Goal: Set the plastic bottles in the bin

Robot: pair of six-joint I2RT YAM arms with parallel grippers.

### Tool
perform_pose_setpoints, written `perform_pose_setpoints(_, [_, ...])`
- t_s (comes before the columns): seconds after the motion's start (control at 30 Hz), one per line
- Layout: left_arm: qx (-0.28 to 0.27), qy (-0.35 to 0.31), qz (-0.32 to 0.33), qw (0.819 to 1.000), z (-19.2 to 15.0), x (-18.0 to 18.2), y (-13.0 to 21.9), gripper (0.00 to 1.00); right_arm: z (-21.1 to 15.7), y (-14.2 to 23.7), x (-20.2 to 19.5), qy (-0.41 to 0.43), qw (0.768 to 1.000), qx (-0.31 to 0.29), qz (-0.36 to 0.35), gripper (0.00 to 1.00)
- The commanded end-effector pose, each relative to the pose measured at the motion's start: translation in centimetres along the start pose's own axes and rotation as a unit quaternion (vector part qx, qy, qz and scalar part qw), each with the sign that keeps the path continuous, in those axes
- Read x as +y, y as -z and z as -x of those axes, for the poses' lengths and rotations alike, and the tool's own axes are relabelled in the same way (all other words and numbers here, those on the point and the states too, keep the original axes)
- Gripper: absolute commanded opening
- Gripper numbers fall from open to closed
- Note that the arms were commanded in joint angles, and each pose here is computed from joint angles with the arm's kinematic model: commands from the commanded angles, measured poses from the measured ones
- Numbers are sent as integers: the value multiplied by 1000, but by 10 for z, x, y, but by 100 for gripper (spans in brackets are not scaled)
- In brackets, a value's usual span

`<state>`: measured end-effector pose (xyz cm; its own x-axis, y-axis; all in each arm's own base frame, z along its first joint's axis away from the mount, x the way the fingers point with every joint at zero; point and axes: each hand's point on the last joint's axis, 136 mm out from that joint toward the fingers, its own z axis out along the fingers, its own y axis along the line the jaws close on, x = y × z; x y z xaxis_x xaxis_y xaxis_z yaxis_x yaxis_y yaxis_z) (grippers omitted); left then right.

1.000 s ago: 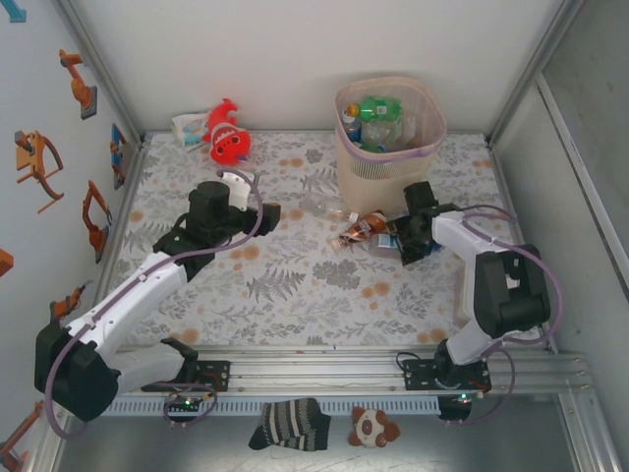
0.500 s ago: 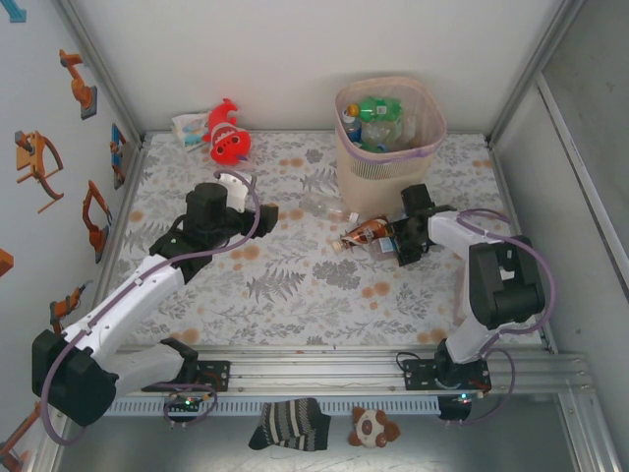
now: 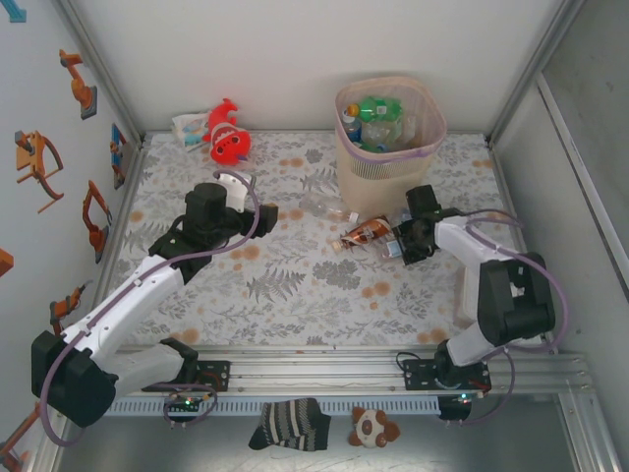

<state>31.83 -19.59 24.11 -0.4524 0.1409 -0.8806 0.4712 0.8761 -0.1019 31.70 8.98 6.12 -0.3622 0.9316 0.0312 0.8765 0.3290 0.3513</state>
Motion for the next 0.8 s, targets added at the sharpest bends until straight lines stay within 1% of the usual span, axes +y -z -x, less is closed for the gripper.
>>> perform_pose_setpoints(0.0, [-19,6,-5,1000,15,-2,3,84,18,27,-11,-1,998,-58,-7,53])
perform_pose_setpoints(0.23, [-21,7,-14,1000,20,-5,-2,84,41,85,4,54,988,-141,30,49])
perform_pose_setpoints(0.33, [-20,7,-16,1000,19,-6,-4,84,51,113,19,97,977,-181,52,49])
perform_pose_setpoints(0.43, [-18,8,-17,1000,19,-6,-4,84,59,139,40,166,959,-216,73,49])
perform_pose_setpoints(0.53, [-17,7,-17,1000,18,-6,-3,84,66,165,61,234,935,-254,85,48])
perform_pose_setpoints(0.6, [-16,5,-15,1000,18,-6,-3,84,69,184,74,280,914,-278,94,48])
perform_pose_setpoints(0.77, [-15,1,-11,1000,18,-4,-1,84,72,231,110,385,851,-336,119,46])
